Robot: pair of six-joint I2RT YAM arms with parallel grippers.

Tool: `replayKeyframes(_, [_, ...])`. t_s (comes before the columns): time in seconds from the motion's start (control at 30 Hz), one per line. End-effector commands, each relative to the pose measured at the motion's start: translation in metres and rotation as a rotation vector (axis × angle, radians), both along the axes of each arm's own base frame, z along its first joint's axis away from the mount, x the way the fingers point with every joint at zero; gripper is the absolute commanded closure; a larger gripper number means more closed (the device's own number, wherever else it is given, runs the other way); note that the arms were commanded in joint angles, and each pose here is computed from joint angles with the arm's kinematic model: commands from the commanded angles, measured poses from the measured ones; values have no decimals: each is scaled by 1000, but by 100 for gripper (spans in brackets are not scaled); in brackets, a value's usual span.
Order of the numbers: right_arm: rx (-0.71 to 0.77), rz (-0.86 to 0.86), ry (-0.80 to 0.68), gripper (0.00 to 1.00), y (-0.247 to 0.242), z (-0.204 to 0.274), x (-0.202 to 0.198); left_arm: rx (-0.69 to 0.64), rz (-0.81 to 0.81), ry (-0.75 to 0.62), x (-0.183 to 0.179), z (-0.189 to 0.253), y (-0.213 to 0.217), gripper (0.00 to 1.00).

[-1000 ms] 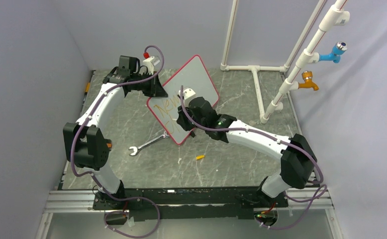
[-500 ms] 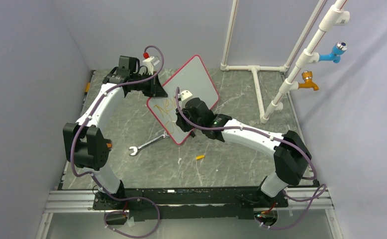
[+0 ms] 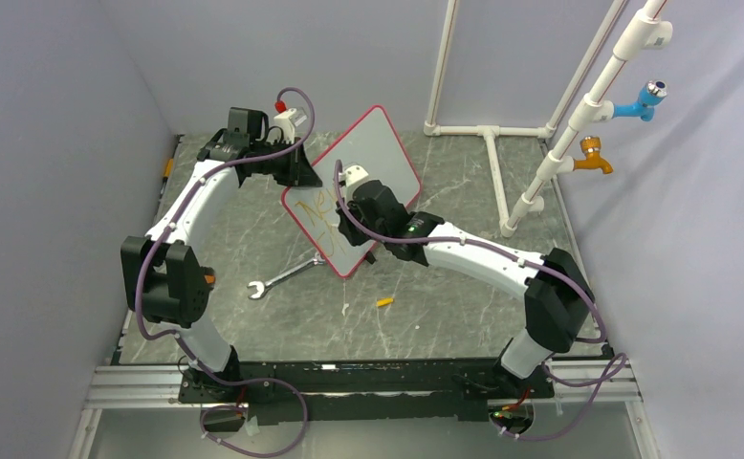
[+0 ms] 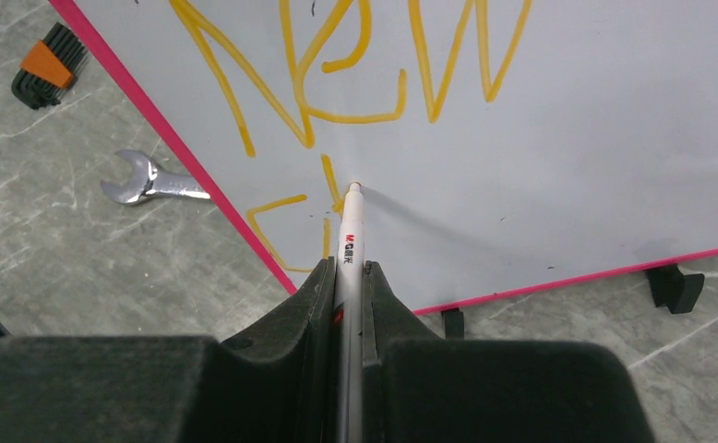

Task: Write a sentence on the whiteboard

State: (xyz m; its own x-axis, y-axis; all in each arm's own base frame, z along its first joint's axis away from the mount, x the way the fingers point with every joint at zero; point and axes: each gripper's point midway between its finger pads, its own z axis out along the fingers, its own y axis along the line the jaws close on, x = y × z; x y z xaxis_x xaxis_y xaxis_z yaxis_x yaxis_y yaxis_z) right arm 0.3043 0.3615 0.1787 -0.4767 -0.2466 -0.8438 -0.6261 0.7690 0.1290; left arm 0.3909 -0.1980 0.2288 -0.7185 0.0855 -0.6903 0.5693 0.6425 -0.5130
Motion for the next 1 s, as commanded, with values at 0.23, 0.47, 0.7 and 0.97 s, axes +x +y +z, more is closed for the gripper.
replayKeyframes(0.23, [23,-47,-23,100,-1,1,12,19,-41,-37,-10,3,-5,100])
replayKeyframes(0.47, [9,-56,3,100,-8,-11,6,18,-41,-39,-10,4,-5,100])
replayKeyframes(0.7, [-7,-64,31,100,-14,-25,0,18,-39,-41,-10,4,-5,100])
replayKeyframes(0.97, [-12,-64,54,100,-20,-34,-7,18,-40,-41,-9,4,-5,100])
